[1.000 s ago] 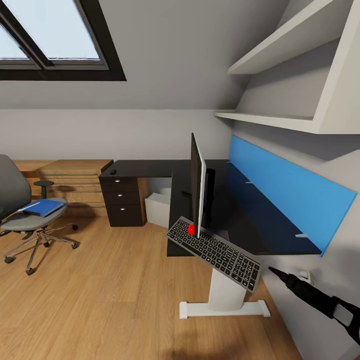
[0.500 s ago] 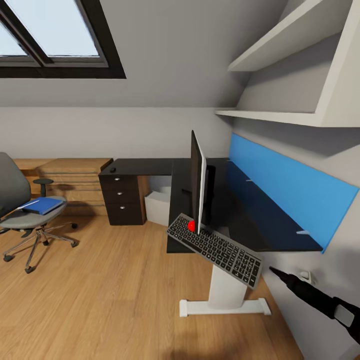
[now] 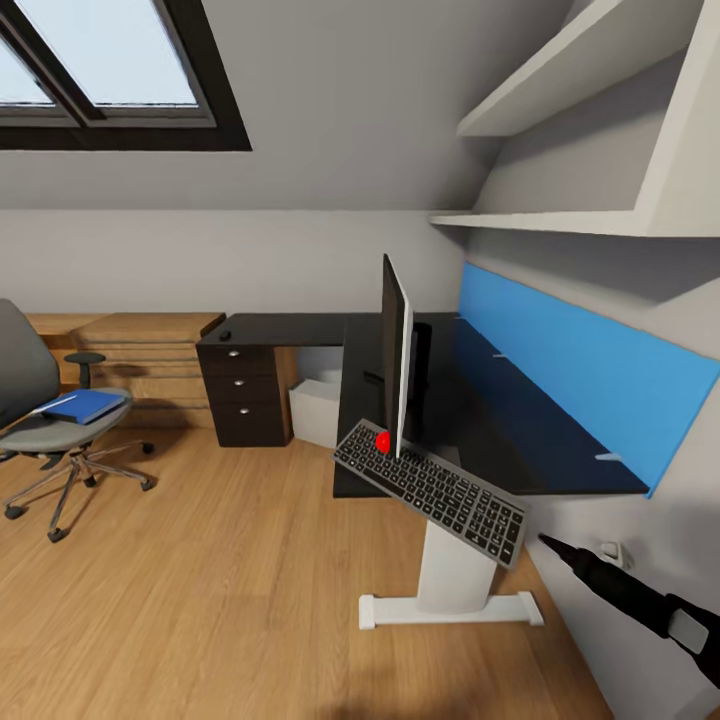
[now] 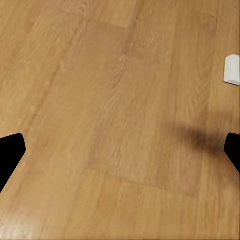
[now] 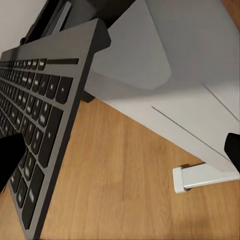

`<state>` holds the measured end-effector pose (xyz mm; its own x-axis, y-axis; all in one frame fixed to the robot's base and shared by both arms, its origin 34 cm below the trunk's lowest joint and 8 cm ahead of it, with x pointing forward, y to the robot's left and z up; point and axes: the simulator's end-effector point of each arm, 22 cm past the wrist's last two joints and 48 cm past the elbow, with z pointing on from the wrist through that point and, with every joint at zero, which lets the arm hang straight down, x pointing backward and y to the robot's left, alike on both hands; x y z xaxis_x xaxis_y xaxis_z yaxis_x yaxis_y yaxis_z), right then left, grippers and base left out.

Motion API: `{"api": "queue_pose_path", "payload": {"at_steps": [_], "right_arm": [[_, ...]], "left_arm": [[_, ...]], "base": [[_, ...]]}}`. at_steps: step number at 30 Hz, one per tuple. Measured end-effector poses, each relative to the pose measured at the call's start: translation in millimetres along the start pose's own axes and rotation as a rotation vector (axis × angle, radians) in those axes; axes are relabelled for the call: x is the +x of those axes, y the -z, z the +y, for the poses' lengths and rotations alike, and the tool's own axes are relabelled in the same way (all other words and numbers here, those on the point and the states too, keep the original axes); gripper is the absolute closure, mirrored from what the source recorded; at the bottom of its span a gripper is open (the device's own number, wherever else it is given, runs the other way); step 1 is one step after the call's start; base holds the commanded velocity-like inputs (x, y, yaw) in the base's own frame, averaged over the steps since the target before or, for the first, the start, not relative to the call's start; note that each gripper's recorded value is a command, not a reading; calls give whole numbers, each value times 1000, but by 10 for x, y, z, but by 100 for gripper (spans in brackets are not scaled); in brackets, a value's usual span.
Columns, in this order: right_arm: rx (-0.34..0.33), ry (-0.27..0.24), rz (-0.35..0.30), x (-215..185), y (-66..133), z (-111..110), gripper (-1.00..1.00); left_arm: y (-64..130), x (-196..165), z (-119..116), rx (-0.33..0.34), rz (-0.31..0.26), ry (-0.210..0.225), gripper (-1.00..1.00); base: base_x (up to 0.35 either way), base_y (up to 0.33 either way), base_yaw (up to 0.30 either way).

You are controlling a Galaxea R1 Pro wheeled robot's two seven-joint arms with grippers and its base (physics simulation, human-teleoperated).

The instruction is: In the bedroom, organize the workspace by keeping the computer under the desk, ensuring the monitor is on the desk, placing the keyboard on the desk next to the monitor, placing the mouse on the desk next to the keyboard, moving the folder from the swivel chair onto the desk next to the mouse, stacking the notebook on top of the folder with the pen on top of the notebook, and positioning the swivel chair next to the desk.

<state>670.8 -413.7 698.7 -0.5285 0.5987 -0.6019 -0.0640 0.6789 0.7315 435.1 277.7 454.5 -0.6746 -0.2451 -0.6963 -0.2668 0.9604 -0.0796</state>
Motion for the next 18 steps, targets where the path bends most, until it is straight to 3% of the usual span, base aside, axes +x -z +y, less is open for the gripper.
{"api": "queue_pose_path", "payload": {"at_steps": [7, 18], "right_arm": [[-15, 0, 0, 23, -8, 5, -100], [-104, 4, 8, 47, -7, 206, -100]], "left_arm": [[-25, 23, 3, 0, -2, 0, -100], [-24, 23, 0, 2, -3, -1, -100]], "base": [[0, 0, 0], [0, 0, 0]]}}
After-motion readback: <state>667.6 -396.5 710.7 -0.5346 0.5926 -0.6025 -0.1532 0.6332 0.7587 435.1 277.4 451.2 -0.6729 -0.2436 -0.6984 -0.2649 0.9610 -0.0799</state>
